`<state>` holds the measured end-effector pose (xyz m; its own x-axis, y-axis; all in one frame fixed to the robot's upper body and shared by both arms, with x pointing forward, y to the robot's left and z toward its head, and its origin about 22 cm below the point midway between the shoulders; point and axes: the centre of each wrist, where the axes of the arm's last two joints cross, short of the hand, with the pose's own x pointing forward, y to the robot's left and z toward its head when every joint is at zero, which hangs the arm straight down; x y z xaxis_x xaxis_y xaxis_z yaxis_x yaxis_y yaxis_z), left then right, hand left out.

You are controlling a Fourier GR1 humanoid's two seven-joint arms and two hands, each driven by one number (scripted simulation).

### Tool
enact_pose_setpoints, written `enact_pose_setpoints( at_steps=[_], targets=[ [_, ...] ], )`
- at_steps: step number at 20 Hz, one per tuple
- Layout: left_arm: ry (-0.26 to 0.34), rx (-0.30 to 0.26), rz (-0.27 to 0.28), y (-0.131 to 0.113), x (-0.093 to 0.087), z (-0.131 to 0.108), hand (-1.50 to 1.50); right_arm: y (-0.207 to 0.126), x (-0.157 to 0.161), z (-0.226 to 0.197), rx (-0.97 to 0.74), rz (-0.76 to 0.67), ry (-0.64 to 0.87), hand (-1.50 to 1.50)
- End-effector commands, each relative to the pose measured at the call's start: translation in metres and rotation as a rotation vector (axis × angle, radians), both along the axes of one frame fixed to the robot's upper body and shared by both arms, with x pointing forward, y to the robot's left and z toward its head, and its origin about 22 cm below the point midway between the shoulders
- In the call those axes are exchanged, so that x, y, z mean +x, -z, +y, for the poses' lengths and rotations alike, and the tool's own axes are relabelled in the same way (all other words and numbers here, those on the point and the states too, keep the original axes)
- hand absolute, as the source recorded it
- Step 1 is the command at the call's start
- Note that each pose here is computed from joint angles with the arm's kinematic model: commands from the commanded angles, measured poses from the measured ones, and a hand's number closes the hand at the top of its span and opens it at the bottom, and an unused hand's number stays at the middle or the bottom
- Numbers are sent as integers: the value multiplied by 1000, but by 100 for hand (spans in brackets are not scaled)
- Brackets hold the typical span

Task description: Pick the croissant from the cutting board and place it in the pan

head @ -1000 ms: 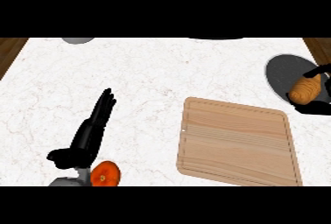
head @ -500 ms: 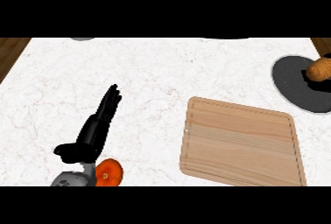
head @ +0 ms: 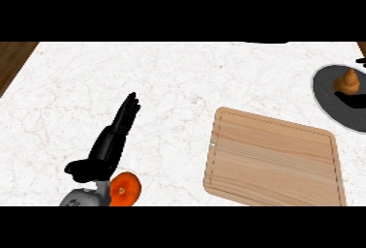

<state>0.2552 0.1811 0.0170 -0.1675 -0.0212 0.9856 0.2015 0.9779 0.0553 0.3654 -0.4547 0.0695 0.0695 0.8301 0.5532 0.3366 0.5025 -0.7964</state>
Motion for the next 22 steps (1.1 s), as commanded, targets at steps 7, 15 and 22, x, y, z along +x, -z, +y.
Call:
enact_pose_setpoints(
  at_steps=[7, 15, 22],
  targets=[
    [18, -15, -11, -7, 6, -4, 0, 18, 12, 23, 168, 196, -170, -150],
    [-17, -7, -9, -1, -4, 7, 0, -6, 5, -5, 437, -94, -173, -150],
    [-29, -17, -3, -3, 3, 4, 0, -12, -31, -52, 638, -84, -255, -150]
  ],
)
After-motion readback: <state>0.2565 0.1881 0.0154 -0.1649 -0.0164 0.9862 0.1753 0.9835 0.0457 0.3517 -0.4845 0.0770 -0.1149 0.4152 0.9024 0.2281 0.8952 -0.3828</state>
